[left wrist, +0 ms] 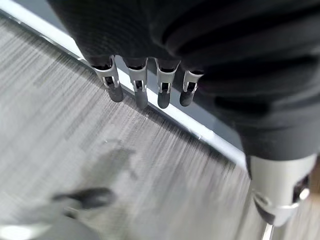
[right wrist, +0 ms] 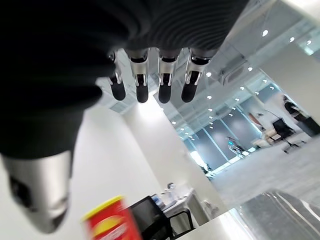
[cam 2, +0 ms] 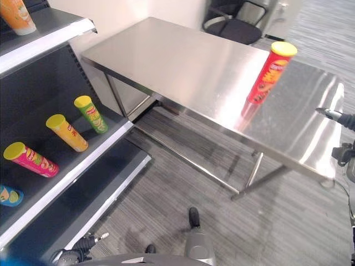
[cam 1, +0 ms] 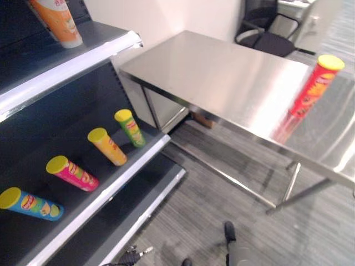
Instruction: Put the goods on the table back onto the shelves and tidy them up.
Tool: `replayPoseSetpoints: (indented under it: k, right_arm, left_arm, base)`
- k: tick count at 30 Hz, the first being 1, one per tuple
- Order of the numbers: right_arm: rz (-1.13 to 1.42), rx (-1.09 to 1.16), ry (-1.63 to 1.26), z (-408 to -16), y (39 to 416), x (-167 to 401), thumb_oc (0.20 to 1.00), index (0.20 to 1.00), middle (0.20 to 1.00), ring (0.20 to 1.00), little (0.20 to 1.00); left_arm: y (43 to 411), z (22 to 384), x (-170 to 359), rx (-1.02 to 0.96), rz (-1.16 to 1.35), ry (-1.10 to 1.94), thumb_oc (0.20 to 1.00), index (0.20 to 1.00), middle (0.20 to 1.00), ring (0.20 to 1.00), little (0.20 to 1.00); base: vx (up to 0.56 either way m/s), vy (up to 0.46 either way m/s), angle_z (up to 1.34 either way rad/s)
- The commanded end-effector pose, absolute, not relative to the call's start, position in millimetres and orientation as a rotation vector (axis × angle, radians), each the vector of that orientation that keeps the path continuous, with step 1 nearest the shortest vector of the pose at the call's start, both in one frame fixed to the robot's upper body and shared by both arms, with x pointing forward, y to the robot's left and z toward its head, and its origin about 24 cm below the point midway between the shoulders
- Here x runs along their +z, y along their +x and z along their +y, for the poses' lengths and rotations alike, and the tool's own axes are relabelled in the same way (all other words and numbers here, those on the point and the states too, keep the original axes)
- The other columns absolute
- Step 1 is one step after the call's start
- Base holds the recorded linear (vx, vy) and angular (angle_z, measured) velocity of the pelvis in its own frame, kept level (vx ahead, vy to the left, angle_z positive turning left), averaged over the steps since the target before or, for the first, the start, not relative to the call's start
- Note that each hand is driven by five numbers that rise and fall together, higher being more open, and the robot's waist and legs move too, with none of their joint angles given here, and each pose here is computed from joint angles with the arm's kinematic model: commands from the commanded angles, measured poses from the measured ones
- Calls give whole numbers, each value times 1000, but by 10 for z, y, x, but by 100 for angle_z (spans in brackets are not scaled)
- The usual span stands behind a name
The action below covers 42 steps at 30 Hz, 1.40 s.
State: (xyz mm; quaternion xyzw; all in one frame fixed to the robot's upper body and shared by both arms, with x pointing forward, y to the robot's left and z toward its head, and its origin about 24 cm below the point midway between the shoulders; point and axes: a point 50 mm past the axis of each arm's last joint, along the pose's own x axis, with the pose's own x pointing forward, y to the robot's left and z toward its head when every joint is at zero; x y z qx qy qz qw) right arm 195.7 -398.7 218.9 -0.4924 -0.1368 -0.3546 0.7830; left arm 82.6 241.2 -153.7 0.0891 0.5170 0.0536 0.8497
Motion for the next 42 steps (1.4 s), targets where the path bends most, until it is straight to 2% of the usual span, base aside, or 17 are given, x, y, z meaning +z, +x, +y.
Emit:
replayPoseSetpoints:
  k: [1, 10, 15, 21, 33, 42]
  right_arm:
    - [-491, -863, -1098, -4002, 1876, 2737, 1000, 1000, 1000, 1000, 1000]
    - [-416, -955, -1052, -4255, 1715, 2714, 1000, 1000, 1000, 1000, 1000]
    - [-407, -712, -850, -4103, 2032, 2529, 1000, 1000, 1000, 1000, 1000]
    - [-328, -610, -885, -4044, 2170, 2426, 1000, 1000, 1000, 1000, 1000]
    - [-256, -596, -955, -4056, 2239, 2350, 1000, 1000, 1000, 1000, 1000]
    - [-218, -602, -933, -4068, 2432, 2297, 1000, 1000, 1000, 1000, 1000]
  left_arm:
    - [1059, 2645, -1413, 111, 1026, 292, 1000, 1000, 1000, 1000, 1000]
    - [1169, 2562, -1402, 83, 1000, 287, 1000, 1000, 1000, 1000, 1000]
    - [1074, 2568, -1427, 73, 1024, 269, 1000, 1000, 1000, 1000, 1000]
    - [1036, 2582, -1432, 81, 1031, 261, 1000, 1000, 1000, 1000, 1000]
    - [991, 2542, -1458, 74, 1045, 263, 1000, 1000, 1000, 1000, 1000]
    - [1008, 2519, -1455, 61, 1038, 270, 1000, 1000, 1000, 1000, 1000]
  base:
    - [111, -315, 49]
    - [38, -89, 49]
    - [79, 21, -3]
    - [35, 52, 0]
    - [5, 7, 0]
    - [0, 0, 0]
